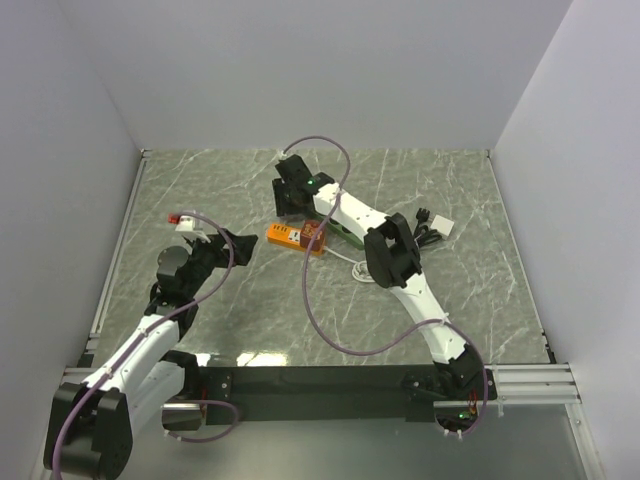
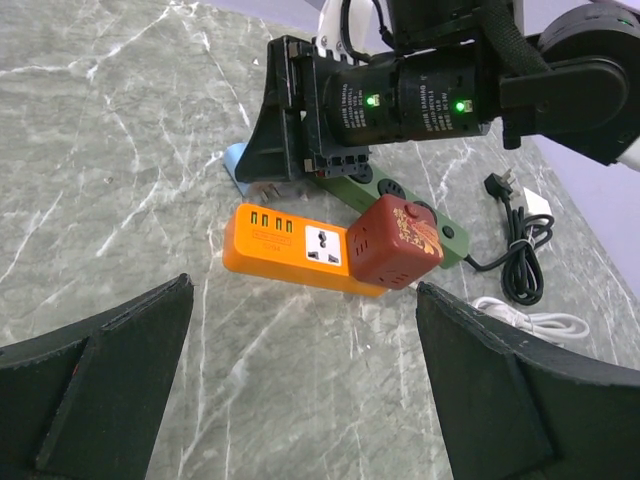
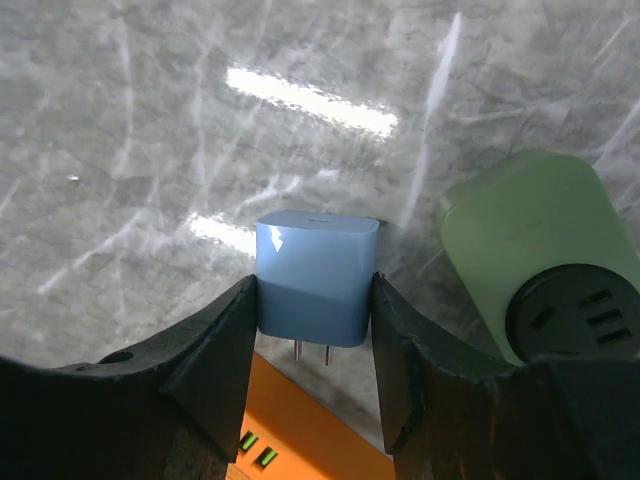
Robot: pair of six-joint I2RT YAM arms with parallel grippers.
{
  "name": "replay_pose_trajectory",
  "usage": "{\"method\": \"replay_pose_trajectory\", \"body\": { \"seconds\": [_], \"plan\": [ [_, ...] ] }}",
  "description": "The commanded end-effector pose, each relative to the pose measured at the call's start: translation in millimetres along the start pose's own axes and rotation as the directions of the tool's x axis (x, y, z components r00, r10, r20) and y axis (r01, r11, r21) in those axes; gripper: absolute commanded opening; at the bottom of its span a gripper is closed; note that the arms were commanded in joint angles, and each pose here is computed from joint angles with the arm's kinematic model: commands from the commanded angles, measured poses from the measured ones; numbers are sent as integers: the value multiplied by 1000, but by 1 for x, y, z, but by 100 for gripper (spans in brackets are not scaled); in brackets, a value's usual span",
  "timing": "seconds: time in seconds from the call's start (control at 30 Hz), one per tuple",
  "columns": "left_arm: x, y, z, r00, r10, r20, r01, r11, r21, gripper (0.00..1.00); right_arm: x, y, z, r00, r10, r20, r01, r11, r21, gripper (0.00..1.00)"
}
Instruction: Insert the plug
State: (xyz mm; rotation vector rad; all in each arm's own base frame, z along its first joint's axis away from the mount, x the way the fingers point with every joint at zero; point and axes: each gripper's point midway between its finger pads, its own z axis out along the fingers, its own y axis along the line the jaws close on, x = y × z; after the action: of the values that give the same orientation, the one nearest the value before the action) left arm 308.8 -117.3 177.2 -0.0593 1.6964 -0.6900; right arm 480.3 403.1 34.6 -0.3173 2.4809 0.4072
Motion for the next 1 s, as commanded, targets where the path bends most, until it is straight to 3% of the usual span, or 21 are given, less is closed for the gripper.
{"method": "replay_pose_trajectory", "body": {
  "seconds": [0.0,0.07,0.1,0.2,0.4,0.6,0.87,0.97],
  "plan": [
    [-11,-13,-2,998,13,56,-17,998,66,100,-34,23,-35,994,41,105,-30,994,-107,0],
    [-15,-15,-2,996,27,84,-32,997,67,99,-58,38,-60,979,65,192,-31,984,-174,0],
    [-15,-18,-1,996,33,88,-40,997,71,98,-48,39,-65,982,77,173,-41,979,-201,0],
    [-21,-22,2,992,52,115,-58,997,46,98,-84,59,-136,947,124,297,-28,951,-308,0],
    [-29,-24,10,987,82,135,-81,997,-18,97,-82,86,-200,911,193,363,-2,885,-465,0],
    [-32,-35,15,985,85,148,-87,996,4,96,-63,111,-223,916,208,342,22,827,-561,0],
    [-50,-58,6,967,22,253,-47,995,93,97,-35,136,-224,936,175,305,46,798,-600,0],
    [-53,-49,7,962,16,273,-31,998,48,97,-27,143,-229,940,169,296,54,784,-619,0]
  ]
}}
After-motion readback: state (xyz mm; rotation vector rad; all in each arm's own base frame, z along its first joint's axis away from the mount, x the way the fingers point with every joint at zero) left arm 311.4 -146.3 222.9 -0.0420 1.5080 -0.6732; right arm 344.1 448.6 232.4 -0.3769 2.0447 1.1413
